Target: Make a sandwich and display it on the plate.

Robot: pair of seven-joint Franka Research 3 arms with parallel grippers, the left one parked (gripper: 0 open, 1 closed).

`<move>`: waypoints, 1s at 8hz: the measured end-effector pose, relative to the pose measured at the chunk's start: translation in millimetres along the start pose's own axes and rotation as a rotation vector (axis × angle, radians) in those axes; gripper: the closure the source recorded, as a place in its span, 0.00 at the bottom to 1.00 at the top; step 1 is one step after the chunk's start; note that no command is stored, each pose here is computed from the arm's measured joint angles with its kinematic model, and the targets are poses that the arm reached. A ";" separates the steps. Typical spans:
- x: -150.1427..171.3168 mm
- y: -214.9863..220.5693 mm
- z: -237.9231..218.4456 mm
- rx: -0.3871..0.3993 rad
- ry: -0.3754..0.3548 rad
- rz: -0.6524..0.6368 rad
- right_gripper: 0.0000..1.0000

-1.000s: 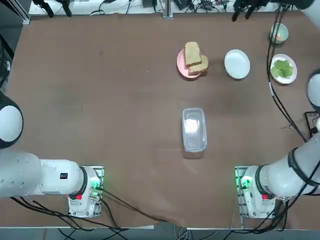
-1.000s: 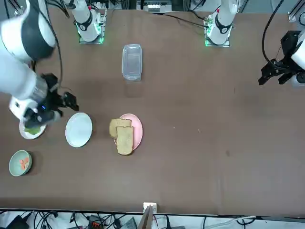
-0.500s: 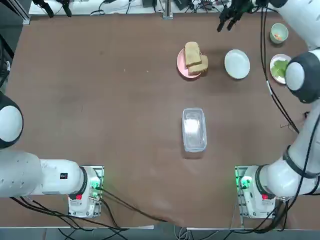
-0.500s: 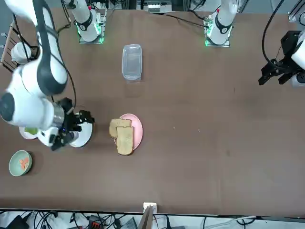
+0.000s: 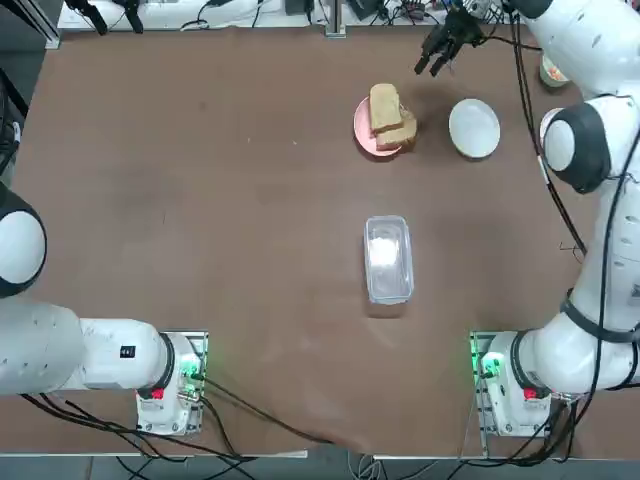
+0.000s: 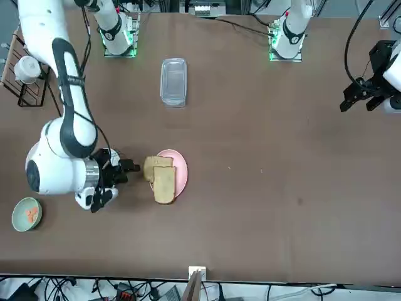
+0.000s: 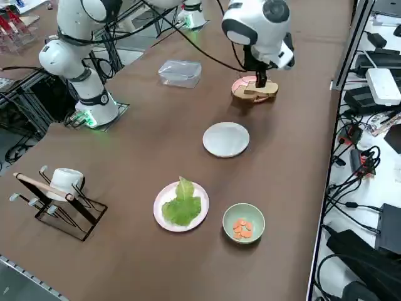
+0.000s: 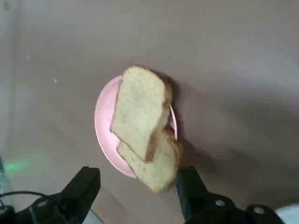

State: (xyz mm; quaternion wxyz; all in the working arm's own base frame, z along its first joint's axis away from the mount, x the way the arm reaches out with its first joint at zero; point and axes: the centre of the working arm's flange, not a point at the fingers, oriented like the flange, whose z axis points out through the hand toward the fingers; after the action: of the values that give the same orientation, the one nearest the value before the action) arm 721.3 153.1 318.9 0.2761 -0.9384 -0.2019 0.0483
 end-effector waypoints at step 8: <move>42.7 29.9 94.8 0.048 0.134 -0.068 0.05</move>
State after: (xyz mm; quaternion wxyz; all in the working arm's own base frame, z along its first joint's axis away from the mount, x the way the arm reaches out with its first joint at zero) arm 751.7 194.8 223.8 0.3128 -0.9253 -0.2136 -0.0193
